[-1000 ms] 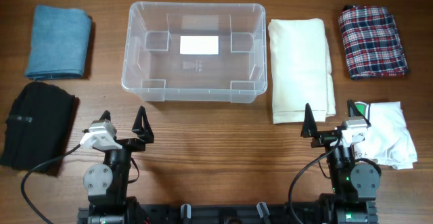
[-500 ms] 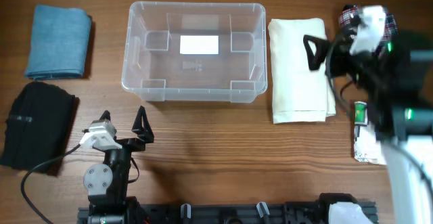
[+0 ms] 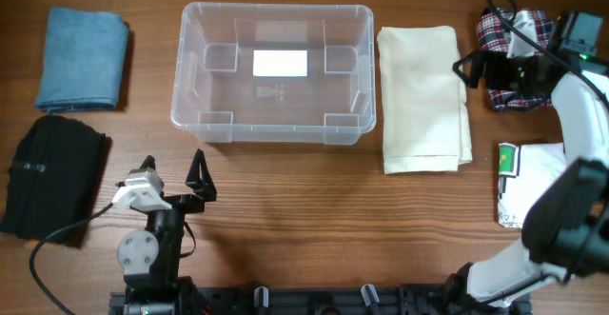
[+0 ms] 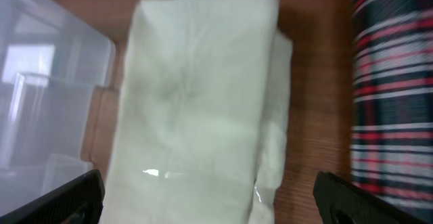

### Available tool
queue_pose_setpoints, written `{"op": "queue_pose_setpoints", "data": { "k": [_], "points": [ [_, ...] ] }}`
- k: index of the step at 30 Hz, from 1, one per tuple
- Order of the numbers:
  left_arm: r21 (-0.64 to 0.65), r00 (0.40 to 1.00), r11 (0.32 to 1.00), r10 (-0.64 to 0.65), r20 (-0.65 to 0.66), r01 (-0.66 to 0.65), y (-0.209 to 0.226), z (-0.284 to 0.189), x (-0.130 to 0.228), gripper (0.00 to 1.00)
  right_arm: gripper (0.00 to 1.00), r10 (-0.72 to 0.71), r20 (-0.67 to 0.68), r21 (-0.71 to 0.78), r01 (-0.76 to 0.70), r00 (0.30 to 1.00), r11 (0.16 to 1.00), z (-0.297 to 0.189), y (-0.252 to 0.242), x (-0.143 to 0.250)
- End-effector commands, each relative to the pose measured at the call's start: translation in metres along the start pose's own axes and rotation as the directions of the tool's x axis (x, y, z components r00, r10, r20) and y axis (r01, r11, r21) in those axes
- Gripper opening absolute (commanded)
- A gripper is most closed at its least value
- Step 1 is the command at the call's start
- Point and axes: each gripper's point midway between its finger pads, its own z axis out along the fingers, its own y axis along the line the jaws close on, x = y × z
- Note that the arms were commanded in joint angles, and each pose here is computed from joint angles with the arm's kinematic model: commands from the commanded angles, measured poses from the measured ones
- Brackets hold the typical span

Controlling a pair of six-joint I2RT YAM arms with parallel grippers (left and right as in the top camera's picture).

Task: Pack container
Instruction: 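Reach the right gripper to the folded cream cloth and grasp it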

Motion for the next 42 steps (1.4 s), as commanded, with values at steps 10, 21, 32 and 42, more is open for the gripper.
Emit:
{"op": "queue_pose_setpoints", "data": {
  "k": [10,21,32,42],
  "points": [
    [-0.001,1.000,1.000,0.002,-0.001,-0.002,0.001,0.000,0.002,1.00,0.98,0.057,-0.139,-0.178,-0.081,0.989,0.981,0.071,-0.028,0.054],
    [-0.001,1.000,1.000,0.002,-0.001,-0.002,0.001,0.000,0.002,1.00,1.00,0.117,-0.203,-0.337,-0.181,0.972,0.924,0.105,-0.024,0.091],
    [-0.001,1.000,1.000,0.002,-0.001,-0.002,0.001,0.000,0.002,1.00,0.52,0.061,-0.303,-0.424,-0.192,0.951,0.885,0.149,0.023,0.117],
    [-0.001,1.000,1.000,0.002,-0.001,-0.002,0.001,0.000,0.002,1.00,0.04,0.161,-0.292,-0.282,-0.245,0.943,0.928,0.129,-0.001,0.073]
  ]
}}
